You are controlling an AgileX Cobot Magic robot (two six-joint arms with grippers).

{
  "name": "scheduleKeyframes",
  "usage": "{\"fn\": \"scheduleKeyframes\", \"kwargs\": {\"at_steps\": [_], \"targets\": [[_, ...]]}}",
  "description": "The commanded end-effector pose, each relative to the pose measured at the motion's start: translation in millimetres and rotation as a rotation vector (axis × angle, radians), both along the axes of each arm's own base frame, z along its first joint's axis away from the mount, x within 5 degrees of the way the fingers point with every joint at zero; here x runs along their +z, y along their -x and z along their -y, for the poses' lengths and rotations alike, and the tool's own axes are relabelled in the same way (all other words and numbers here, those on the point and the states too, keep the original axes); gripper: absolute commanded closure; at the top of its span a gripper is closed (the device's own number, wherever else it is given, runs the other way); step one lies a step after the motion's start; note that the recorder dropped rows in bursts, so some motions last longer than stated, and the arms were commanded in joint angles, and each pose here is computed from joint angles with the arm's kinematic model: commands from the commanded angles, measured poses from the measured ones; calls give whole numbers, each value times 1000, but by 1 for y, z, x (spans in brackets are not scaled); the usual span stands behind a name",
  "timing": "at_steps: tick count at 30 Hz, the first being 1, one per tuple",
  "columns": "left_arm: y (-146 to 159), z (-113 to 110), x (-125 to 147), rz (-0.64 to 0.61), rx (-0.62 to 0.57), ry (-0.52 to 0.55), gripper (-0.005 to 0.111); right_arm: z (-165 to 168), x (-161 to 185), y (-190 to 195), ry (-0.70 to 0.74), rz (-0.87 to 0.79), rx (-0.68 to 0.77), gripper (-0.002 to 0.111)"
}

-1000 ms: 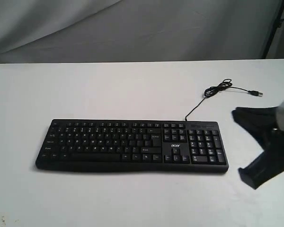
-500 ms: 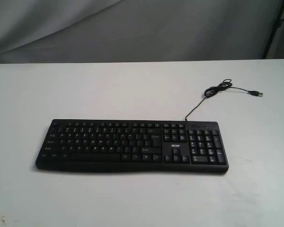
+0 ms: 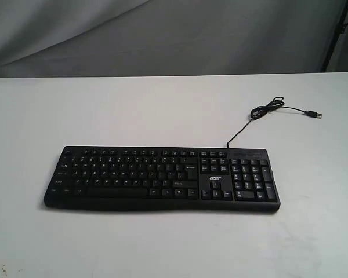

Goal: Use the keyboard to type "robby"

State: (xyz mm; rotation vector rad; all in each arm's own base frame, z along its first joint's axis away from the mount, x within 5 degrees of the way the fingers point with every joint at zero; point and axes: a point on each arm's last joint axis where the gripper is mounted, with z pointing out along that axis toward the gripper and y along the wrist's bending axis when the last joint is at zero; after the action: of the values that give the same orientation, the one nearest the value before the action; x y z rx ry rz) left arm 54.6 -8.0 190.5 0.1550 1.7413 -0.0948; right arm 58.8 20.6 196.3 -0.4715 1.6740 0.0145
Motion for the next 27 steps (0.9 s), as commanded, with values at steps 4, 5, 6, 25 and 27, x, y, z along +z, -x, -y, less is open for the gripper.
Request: {"fn": "scheduleKeyframes", "kwargs": {"at_steps": [4, 5, 6, 25, 27], "targets": [[0, 0, -1, 5, -6, -1, 107, 0, -1, 0, -14, -1, -10, 108], [0, 0, -1, 5, -6, -1, 107, 0, -1, 0, -14, -1, -10, 108], [0, 0, -1, 5, -6, -1, 107, 0, -1, 0, -14, -1, -10, 108], [0, 0, -1, 5, -6, -1, 107, 11, 1, 2, -454, -53, -183, 108], [0, 0, -1, 5, -6, -1, 107, 11, 1, 2, -444, -58, -185, 108]]}}
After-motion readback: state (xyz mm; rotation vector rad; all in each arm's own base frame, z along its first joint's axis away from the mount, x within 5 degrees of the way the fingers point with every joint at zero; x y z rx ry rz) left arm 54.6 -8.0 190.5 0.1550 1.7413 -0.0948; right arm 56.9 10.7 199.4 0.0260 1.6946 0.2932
